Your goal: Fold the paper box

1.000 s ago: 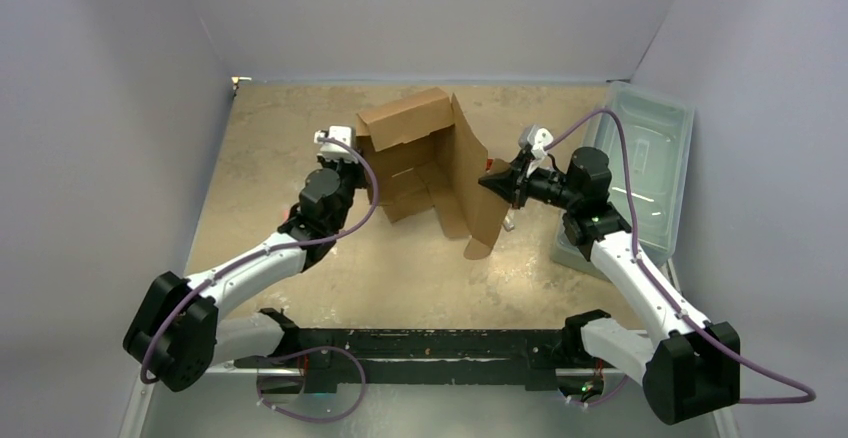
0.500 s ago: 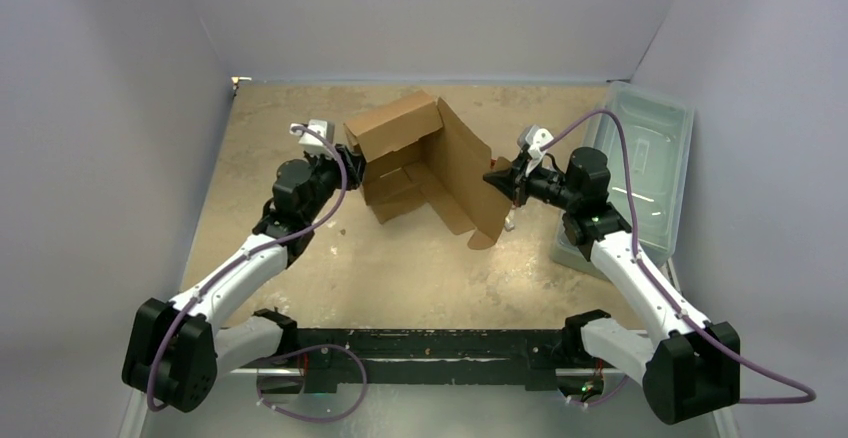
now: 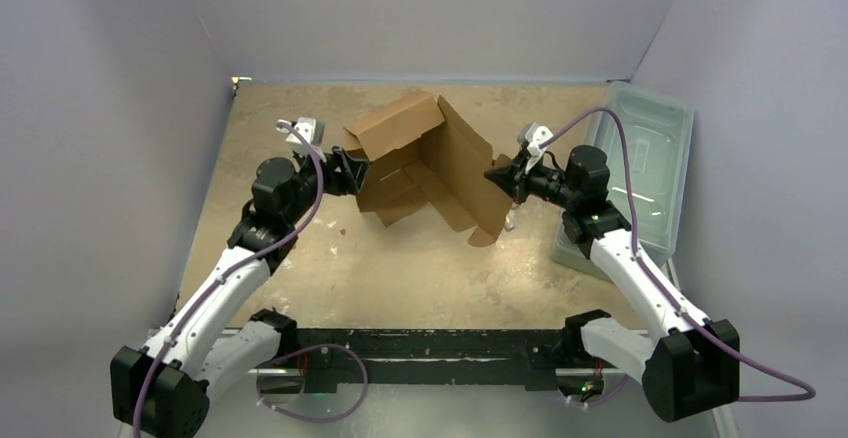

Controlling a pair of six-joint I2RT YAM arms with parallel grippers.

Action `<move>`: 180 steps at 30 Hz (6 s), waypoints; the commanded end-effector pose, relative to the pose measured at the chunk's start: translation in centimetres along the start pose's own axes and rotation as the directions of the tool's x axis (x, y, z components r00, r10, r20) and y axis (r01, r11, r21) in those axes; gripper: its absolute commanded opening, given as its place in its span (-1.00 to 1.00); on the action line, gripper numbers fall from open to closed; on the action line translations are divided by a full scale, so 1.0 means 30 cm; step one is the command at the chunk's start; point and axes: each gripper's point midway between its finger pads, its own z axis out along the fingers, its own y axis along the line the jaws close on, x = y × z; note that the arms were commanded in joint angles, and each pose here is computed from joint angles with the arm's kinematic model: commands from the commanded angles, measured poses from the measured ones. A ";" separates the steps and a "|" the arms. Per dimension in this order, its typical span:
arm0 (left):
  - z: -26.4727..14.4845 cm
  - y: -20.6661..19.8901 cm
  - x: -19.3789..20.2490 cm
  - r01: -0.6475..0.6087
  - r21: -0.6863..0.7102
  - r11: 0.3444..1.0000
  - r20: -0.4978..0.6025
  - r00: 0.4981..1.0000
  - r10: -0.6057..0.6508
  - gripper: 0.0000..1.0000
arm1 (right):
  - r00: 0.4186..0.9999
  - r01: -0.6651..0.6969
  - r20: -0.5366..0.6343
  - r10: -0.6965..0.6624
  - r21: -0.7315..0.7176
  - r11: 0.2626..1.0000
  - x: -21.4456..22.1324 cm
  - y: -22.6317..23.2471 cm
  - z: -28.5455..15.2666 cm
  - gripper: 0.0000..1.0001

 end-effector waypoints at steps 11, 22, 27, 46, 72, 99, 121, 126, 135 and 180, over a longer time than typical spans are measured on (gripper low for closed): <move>-0.184 -0.002 -0.056 0.080 -0.104 0.991 -0.052 0.995 -0.085 -0.13 | 1.000 0.006 -0.018 -0.006 0.033 0.999 -0.008 -0.028 0.001 -1.00; -0.114 0.135 -0.151 0.089 -0.334 0.938 0.045 0.996 -0.079 -1.00 | 1.000 0.006 -0.017 -0.006 0.033 0.999 -0.008 -0.029 -0.001 -1.00; 0.012 0.074 -0.113 0.120 -0.208 0.971 0.002 0.993 -0.122 -1.00 | 1.000 0.000 -0.024 0.001 0.022 1.000 0.002 -0.026 0.005 -1.00; 0.176 0.023 -0.107 0.330 -0.088 0.940 0.067 0.943 -0.325 -1.00 | 0.997 0.002 -0.074 -0.001 0.016 1.000 0.042 -0.031 0.027 -1.00; -0.026 0.050 -0.116 0.175 -0.173 0.969 0.000 0.984 -0.178 -0.90 | 0.997 0.007 -0.076 -0.003 0.047 0.999 0.039 -0.050 0.023 -1.00; 0.149 0.084 -0.055 0.207 -0.149 0.967 0.012 0.978 -0.208 -1.00 | 0.997 0.026 -0.070 -0.030 -0.054 0.998 0.038 0.004 0.025 -1.00; 0.140 0.141 -0.016 0.172 -0.220 0.960 0.012 0.985 -0.174 -1.00 | 0.986 0.166 -0.012 -0.165 0.078 0.983 -0.149 -0.047 -0.073 0.39; 0.145 0.141 -0.022 0.168 -0.219 0.961 0.012 0.986 -0.169 -1.00 | 0.964 0.266 -0.008 -0.266 0.041 0.963 -0.236 -0.018 -0.109 0.74; 0.153 0.146 -0.022 0.172 -0.221 0.960 0.019 0.985 -0.172 -1.00 | 0.852 0.519 0.020 -0.523 -0.158 0.840 -0.465 0.054 -0.104 0.98; 0.289 0.117 -0.009 0.439 -0.130 0.889 0.111 0.898 -0.427 -1.00 | 0.281 0.856 -0.163 -0.946 -0.402 0.324 -0.330 0.039 0.616 0.65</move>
